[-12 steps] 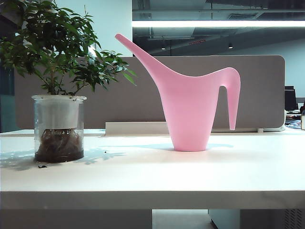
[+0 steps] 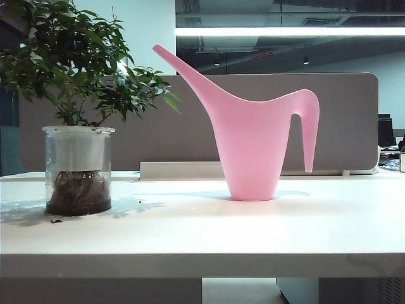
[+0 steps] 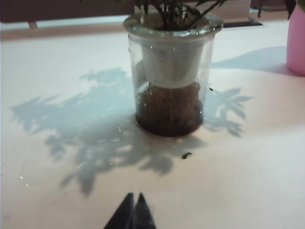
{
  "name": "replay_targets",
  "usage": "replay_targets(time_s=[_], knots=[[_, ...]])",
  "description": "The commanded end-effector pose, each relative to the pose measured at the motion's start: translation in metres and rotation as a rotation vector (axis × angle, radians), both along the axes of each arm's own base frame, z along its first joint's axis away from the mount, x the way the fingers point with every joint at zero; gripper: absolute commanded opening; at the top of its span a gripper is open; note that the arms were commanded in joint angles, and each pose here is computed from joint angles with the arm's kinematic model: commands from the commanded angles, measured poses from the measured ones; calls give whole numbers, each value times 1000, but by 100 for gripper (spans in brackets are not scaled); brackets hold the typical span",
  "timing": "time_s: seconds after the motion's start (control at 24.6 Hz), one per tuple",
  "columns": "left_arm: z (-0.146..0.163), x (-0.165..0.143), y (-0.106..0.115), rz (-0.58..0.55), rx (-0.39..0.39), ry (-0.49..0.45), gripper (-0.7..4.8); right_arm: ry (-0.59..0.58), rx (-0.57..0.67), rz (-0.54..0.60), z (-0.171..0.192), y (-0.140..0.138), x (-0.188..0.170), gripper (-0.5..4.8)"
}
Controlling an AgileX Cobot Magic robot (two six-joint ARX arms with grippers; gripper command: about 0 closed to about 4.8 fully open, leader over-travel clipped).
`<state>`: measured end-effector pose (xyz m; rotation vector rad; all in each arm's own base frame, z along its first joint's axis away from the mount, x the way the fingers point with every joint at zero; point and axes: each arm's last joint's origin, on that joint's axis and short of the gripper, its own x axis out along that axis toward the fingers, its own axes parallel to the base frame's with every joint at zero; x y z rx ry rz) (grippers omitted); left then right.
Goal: Pick up the watering can from the table, water the potted plant, and put the can back.
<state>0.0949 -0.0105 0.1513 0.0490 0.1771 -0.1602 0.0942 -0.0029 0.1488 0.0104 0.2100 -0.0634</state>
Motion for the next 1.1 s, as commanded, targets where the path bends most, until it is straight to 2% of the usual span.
replay_targets(time_s=[0.04, 0.12, 0.16, 0.28, 0.49, 0.69, 0.89, 1.1], knots=[[57, 2, -2, -5, -122, -23, 3, -4, 0, -2, 1, 0, 0, -5], [92, 6, -5, -40, -158, -16, 3, -3, 0, -2, 1, 0, 0, -5], [131, 9, -10, -117, -157, 19, 3, -3, 0, -2, 1, 0, 0, -5], [182, 10, -16, -223, -106, 108, 3, -3, 0, -2, 1, 0, 0, -5], [237, 9, -22, -353, -18, 205, 3, -4, 0, -2, 1, 0, 0, -5], [251, 4, -26, -500, -39, 185, 3, -3, 0, -2, 1, 0, 0, -5], [246, 0, -25, -500, -46, 241, 3, -5, 0, -2, 1, 0, 0, -5], [246, 0, -25, -500, -46, 248, 3, -4, 0, -2, 1, 0, 0, -5]])
